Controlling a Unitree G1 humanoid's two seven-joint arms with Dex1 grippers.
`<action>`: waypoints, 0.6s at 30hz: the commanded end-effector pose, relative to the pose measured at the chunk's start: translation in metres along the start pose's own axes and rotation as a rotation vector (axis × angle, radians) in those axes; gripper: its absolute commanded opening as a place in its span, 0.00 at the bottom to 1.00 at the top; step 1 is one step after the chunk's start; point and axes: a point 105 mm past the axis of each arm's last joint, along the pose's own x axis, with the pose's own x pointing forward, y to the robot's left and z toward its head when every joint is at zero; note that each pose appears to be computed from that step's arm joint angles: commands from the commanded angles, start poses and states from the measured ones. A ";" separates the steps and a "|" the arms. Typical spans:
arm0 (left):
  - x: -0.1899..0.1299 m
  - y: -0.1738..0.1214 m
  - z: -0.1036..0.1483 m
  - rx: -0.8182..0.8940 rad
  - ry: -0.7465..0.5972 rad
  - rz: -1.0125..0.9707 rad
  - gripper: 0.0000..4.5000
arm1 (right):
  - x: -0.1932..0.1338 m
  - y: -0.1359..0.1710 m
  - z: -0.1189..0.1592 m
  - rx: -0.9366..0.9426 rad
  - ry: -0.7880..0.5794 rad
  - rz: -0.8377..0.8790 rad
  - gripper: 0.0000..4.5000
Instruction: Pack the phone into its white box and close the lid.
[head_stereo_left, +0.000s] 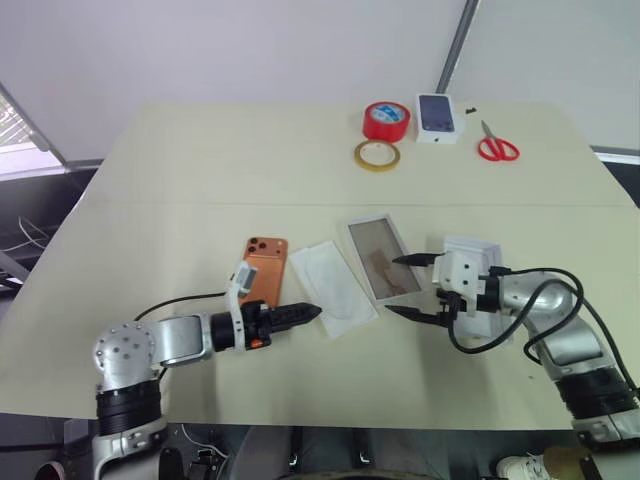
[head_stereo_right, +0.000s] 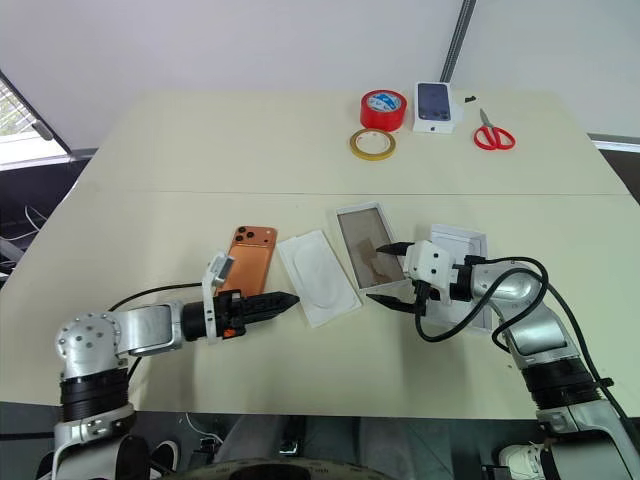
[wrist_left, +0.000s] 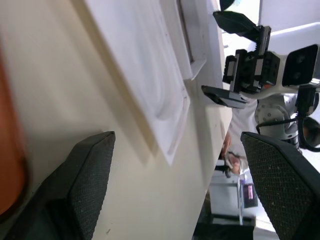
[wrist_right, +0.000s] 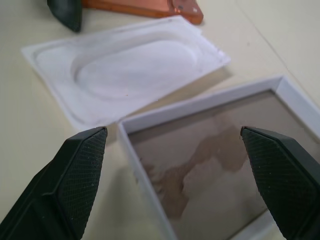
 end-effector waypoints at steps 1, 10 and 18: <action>0.012 0.016 -0.014 -0.002 0.044 0.088 0.95 | -0.003 -0.008 0.008 -0.029 -0.022 -0.023 1.00; 0.021 0.027 -0.020 0.053 0.016 0.096 0.95 | -0.006 -0.010 0.010 -0.031 -0.020 -0.038 1.00; 0.028 0.031 -0.014 0.029 -0.033 0.075 0.83 | -0.006 -0.010 0.010 -0.031 -0.022 -0.046 1.00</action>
